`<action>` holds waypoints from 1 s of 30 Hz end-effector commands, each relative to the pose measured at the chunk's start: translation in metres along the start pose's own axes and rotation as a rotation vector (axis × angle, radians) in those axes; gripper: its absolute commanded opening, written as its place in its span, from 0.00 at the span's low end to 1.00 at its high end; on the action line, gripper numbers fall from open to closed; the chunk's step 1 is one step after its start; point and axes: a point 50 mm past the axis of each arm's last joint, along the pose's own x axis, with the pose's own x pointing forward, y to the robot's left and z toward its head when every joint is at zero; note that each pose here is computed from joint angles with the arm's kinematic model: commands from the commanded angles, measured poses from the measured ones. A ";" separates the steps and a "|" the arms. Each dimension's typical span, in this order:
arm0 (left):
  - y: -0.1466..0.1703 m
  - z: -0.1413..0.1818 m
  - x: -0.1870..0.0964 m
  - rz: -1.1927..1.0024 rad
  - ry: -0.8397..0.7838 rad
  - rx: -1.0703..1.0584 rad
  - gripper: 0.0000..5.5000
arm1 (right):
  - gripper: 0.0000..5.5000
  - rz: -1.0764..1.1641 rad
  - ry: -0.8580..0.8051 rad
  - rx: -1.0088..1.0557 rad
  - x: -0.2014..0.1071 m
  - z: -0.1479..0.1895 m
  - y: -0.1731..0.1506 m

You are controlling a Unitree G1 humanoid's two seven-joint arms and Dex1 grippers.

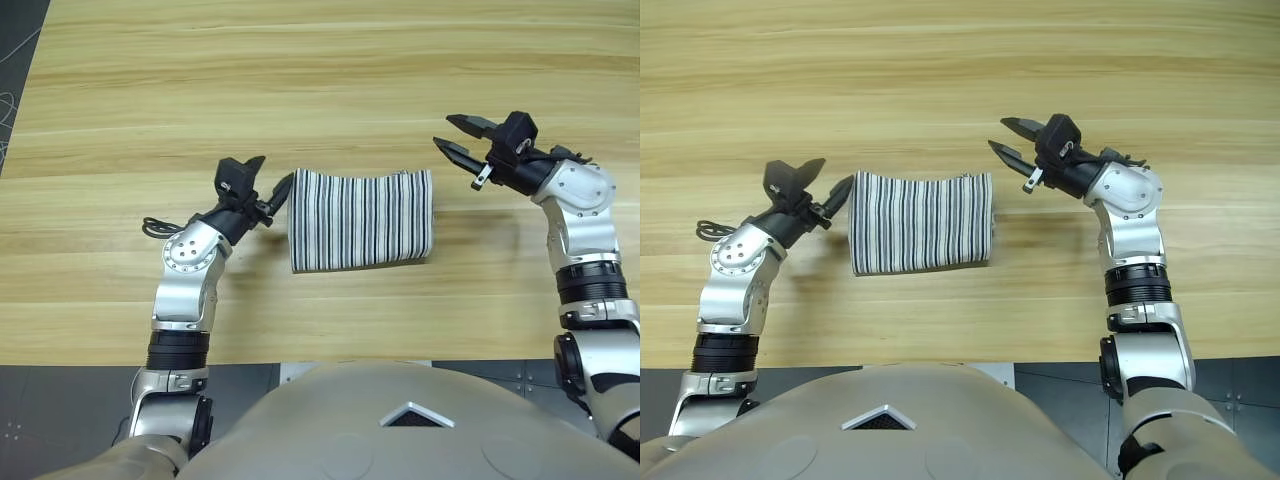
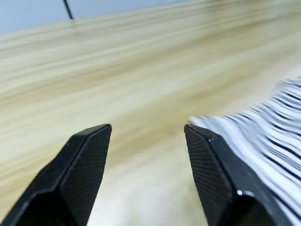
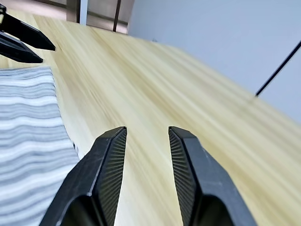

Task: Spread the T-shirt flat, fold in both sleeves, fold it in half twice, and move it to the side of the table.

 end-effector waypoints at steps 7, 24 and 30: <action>0.010 0.045 -0.012 0.271 -0.355 -0.204 0.52 | 0.30 0.338 0.133 -0.408 0.040 -0.013 0.064; 0.017 0.020 -0.008 0.337 -0.304 -0.293 0.52 | 0.30 0.194 0.805 -0.275 0.012 -0.105 0.012; 0.013 0.023 -0.016 0.351 -0.308 -0.300 0.52 | 0.30 -0.482 1.030 0.235 -0.083 -0.132 -0.014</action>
